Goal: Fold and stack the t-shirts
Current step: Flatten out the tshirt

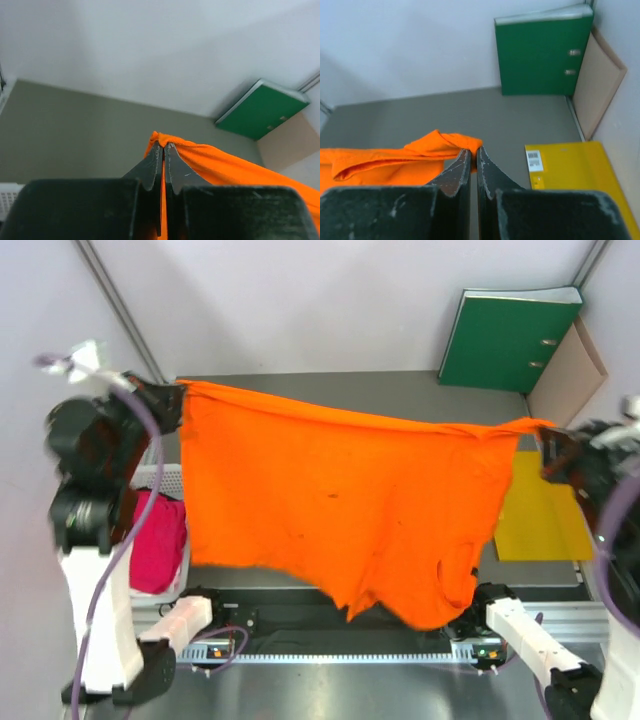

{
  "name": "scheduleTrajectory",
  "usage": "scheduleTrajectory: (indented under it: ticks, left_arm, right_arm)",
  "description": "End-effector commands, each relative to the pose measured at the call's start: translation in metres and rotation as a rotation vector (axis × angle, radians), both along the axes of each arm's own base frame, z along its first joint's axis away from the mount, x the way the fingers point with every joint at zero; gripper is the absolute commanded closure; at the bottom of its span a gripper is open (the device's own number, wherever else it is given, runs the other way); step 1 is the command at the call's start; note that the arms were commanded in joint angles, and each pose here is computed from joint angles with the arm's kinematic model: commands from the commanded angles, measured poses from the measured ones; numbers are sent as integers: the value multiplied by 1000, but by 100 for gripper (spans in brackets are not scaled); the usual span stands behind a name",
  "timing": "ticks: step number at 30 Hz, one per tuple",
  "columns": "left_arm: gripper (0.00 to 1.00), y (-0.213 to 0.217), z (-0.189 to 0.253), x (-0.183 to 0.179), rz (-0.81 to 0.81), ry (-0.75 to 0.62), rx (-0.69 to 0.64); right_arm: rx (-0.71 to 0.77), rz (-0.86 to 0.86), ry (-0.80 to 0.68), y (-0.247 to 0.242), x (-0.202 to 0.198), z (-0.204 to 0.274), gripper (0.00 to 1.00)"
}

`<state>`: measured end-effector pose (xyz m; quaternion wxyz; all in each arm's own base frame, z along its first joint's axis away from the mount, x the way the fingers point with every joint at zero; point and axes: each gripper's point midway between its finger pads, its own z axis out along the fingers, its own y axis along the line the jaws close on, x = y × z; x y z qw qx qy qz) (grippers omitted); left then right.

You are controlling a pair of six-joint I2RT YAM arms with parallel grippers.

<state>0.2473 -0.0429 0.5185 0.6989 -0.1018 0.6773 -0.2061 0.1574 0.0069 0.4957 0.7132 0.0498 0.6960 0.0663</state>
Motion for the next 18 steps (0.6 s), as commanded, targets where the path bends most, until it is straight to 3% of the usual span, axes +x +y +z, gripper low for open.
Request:
scheduleTrajectory:
  ticks: [1, 6, 7, 9, 13, 18]
  left_arm:
    - [100, 11, -73, 88, 62, 216, 2]
    - [100, 0, -164, 159, 7, 453, -3]
    - [100, -3, -194, 177, -12, 521, -12]
    - [100, -4, -221, 195, -16, 580, -15]
    - [100, -8, -310, 236, -31, 781, -28]
    - [100, -5, -339, 282, 3, 844, -35]
  right_arm:
    - [-28, -132, 45, -9, 77, -21, 100]
    - [-47, -81, 141, 18, 172, -81, 100]
    - [-61, -69, 218, 26, 200, -111, 100]
    - [-62, -33, 233, 38, 232, -128, 100]
    - [-79, 14, 412, 63, 318, -210, 100]
    - [-64, 100, 574, 92, 396, -266, 100]
